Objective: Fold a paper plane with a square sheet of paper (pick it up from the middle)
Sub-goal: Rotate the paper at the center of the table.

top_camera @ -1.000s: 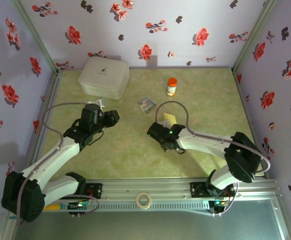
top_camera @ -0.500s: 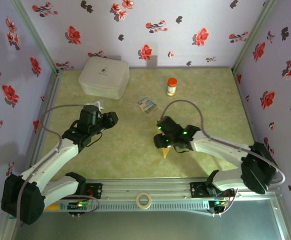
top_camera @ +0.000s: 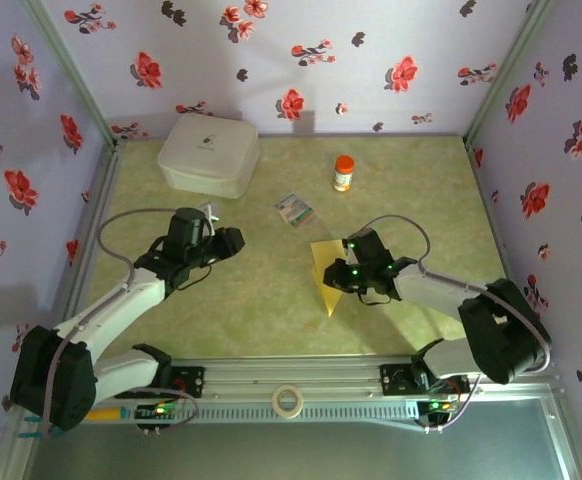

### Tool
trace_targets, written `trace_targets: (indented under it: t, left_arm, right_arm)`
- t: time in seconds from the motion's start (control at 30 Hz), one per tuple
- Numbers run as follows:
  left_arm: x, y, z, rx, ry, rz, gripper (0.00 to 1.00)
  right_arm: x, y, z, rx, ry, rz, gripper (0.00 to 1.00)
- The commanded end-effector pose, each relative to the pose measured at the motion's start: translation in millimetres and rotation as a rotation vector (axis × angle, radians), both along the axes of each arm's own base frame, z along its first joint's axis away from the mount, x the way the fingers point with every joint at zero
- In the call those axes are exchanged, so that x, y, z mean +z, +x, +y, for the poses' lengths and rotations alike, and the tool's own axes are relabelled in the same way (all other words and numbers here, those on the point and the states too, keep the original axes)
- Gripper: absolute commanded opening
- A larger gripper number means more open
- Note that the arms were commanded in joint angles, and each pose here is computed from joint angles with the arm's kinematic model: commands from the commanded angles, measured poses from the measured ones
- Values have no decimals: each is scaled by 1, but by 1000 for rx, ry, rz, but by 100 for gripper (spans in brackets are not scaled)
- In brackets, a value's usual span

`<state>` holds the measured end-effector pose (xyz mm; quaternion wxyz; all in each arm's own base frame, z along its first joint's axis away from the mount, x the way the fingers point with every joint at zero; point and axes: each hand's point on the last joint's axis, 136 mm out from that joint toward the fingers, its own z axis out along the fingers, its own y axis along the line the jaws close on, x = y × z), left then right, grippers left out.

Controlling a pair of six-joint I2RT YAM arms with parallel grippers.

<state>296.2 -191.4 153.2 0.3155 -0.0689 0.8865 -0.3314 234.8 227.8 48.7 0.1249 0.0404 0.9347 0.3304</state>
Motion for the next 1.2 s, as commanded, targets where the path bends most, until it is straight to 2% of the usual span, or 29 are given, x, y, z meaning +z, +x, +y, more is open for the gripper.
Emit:
trace_targets:
  t: [0.0,0.27,0.47,0.63,0.77,1.0,1.17]
  left_arm:
    - [11,4,-4,-13,-29,-18,27]
    - [10,4,-1,-15,-9,-21,28]
    - [13,4,-2,-11,-29,-21,28]
    - [11,6,-8,-19,-62,1,26]
    - [10,4,-12,-39,-69,19,26]
    - [4,3,-22,-74,-96,52,25]
    - [1,5,-33,-101,-120,73,21]
  right_arm:
    - [-5,0,13,2,80,46,14]
    - [-38,-3,14,-55,72,159,14]
    - [-52,-7,11,-201,106,228,13]
    - [-53,-13,26,-280,149,252,14]
    - [-22,-4,46,-265,277,200,16]
    - [-7,-1,19,-216,101,121,16]
    - [-11,-3,22,-186,115,149,11]
